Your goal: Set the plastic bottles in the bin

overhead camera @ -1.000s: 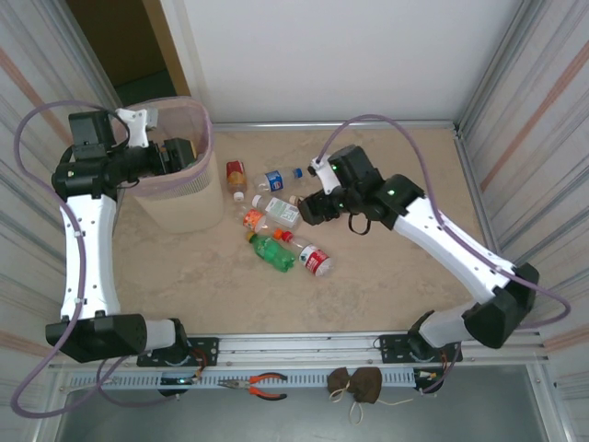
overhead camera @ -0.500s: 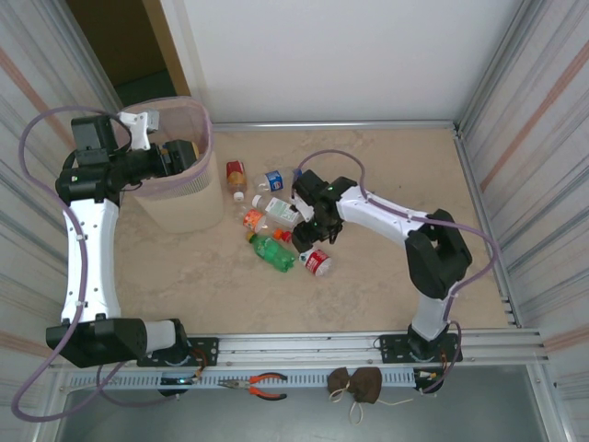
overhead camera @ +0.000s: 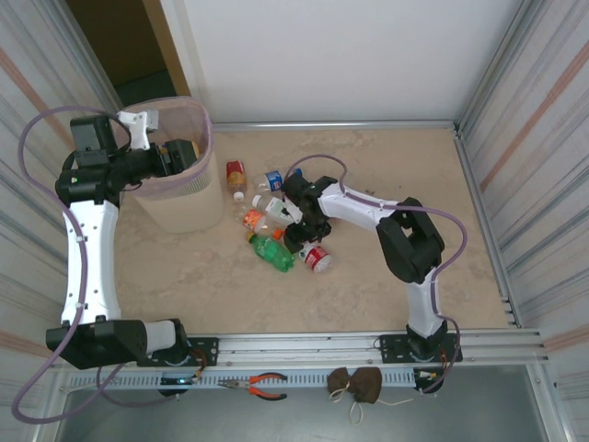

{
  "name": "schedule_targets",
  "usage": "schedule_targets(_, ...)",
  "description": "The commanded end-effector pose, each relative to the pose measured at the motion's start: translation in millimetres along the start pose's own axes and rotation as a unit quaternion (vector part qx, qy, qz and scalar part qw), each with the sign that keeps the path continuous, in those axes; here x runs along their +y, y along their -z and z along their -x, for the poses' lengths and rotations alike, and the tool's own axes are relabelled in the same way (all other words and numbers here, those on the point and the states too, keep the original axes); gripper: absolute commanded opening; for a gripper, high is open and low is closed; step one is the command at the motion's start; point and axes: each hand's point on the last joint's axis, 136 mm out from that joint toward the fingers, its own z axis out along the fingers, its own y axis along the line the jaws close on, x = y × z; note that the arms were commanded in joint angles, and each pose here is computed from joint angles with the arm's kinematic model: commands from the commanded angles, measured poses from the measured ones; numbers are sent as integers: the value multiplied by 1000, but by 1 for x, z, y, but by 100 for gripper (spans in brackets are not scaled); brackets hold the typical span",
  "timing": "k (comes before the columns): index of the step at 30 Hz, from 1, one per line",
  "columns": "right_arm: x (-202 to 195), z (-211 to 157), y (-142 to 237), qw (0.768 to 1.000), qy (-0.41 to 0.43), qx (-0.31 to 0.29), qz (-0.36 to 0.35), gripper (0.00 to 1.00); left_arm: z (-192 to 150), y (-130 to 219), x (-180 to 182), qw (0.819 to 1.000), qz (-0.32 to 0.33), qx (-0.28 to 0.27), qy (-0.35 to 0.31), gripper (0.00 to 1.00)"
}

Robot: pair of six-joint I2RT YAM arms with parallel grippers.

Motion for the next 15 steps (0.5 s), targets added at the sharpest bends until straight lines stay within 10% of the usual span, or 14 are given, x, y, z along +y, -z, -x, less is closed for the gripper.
schedule_targets(1,-9,0,-9,999,-20,19,-21,68,0,5,-7,1000,-13,-8,-3,75)
schedule_targets(15,-17,4,-17,998,-31,36,-35,64,1,5,-8,1000,-16,-10,-1,75)
